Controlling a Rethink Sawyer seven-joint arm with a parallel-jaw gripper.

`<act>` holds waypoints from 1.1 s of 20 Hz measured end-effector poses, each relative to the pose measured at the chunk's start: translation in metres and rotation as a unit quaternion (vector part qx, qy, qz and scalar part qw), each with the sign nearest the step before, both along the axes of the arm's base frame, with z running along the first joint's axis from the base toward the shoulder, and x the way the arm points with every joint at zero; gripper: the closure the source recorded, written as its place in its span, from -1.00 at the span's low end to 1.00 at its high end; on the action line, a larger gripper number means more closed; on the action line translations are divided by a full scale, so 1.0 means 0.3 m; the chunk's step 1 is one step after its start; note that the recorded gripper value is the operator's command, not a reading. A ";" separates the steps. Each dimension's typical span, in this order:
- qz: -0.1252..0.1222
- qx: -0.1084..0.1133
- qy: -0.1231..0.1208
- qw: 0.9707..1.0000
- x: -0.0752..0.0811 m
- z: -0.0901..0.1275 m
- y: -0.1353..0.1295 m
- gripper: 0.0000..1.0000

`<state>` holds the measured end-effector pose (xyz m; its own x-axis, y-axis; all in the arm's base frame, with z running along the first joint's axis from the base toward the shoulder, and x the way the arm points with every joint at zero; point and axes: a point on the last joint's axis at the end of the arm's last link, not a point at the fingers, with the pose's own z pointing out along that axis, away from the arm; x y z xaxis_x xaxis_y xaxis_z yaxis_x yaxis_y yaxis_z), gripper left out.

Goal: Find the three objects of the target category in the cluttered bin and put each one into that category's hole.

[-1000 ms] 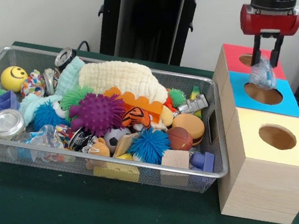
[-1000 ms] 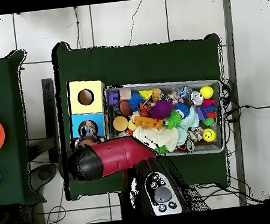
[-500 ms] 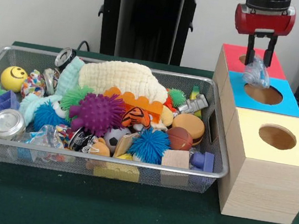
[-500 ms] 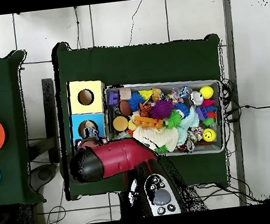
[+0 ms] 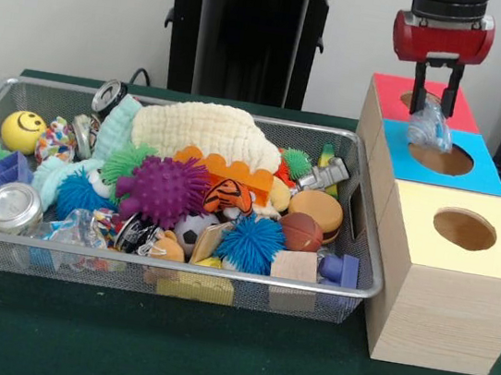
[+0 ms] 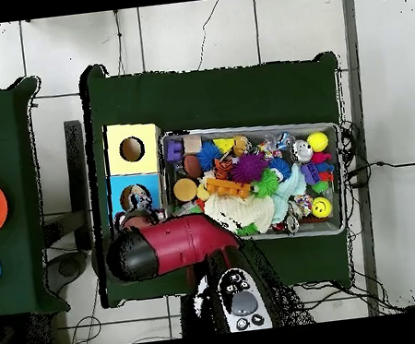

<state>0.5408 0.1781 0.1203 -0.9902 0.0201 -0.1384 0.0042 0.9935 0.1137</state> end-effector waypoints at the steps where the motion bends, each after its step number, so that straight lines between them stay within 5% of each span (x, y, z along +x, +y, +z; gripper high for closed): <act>1: 0.001 0.000 -0.003 1.000 -0.001 -0.007 0.006 1.00; 6: 0.001 0.007 -0.028 1.000 0.006 -0.063 0.031 1.00; 22: -0.009 0.023 -0.035 0.999 -0.013 -0.233 0.049 1.00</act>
<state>0.5368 0.1926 0.0505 -0.9775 0.0454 -0.2061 0.0123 0.9872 0.1593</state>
